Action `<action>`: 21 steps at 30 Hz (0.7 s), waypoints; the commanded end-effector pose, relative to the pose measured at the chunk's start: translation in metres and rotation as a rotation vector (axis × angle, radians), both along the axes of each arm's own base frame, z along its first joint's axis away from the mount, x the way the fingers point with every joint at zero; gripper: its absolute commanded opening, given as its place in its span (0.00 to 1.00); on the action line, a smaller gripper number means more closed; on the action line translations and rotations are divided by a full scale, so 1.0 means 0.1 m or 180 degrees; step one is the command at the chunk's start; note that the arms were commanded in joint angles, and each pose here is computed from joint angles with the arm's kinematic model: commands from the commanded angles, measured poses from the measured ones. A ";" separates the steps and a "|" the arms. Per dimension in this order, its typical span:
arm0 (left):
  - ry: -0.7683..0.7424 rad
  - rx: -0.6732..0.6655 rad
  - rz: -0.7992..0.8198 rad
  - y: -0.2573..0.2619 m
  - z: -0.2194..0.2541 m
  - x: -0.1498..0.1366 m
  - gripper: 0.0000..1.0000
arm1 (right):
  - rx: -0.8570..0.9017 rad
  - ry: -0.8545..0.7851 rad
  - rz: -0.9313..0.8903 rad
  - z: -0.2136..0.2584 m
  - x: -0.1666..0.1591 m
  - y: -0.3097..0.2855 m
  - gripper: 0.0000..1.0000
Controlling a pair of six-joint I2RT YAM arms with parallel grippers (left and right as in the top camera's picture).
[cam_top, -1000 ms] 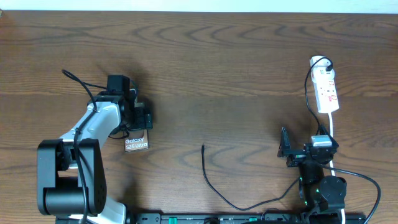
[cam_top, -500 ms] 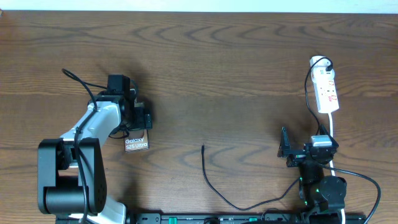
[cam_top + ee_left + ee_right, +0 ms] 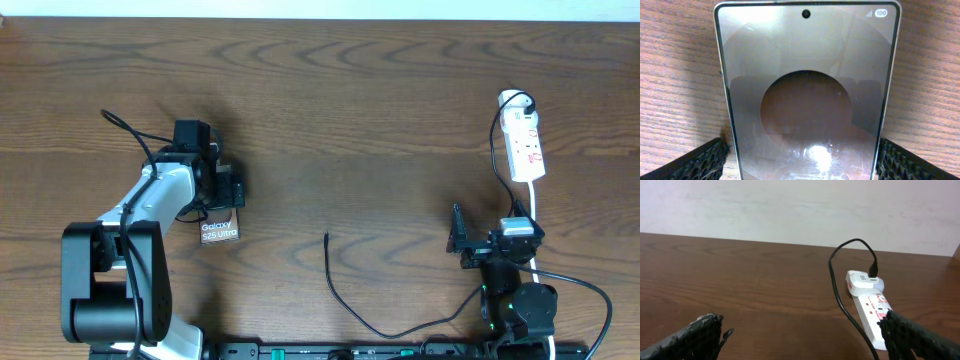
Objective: Plug charger to phone and switch on socket
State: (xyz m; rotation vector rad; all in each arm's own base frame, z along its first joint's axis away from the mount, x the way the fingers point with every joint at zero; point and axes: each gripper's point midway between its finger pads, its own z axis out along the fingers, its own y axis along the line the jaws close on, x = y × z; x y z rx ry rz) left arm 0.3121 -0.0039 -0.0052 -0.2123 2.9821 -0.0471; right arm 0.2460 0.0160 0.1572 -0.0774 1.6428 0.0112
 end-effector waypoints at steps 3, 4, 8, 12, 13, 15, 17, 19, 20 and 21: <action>0.0455 -0.0115 0.0032 -0.04 -0.33 -0.34 0.94 | -0.0039 -0.0004 -0.0045 0.00 0.00 -0.03 0.99; 0.0455 -0.0114 0.0032 -0.04 -0.33 -0.34 0.94 | -0.0039 -0.0004 -0.0045 0.00 0.00 -0.03 0.99; 0.0456 -0.0058 0.0037 -0.01 -0.34 -0.34 0.94 | -0.0039 -0.0004 -0.0045 0.00 0.00 -0.03 0.99; 0.0458 -0.0057 0.0037 -0.01 -0.34 -0.35 0.94 | -0.0040 -0.0004 -0.0044 0.00 0.00 -0.03 0.99; 0.0458 -0.0057 0.0036 -0.01 -0.34 -0.35 0.94 | -0.0039 -0.0004 -0.0045 0.00 0.00 -0.03 0.99; 0.0461 -0.0058 0.0037 -0.01 -0.34 -0.35 0.94 | -0.0040 -0.0004 -0.0044 0.00 0.00 -0.03 0.99; 0.0471 -0.0059 0.0048 -0.01 -0.35 -0.36 0.94 | -0.0039 -0.0004 -0.0045 0.00 0.00 -0.03 0.99; 0.0478 -0.0059 0.0049 -0.01 -0.36 -0.38 0.94 | -0.0039 -0.0004 -0.0045 0.00 0.00 -0.03 0.99; 0.0477 -0.0059 0.0050 -0.01 -0.37 -0.38 0.94 | -0.0040 -0.0004 -0.0044 0.00 0.00 -0.03 0.99; 0.0474 -0.0061 0.0051 -0.01 -0.37 -0.39 0.94 | -0.0040 -0.0004 -0.0044 0.00 0.00 -0.03 0.99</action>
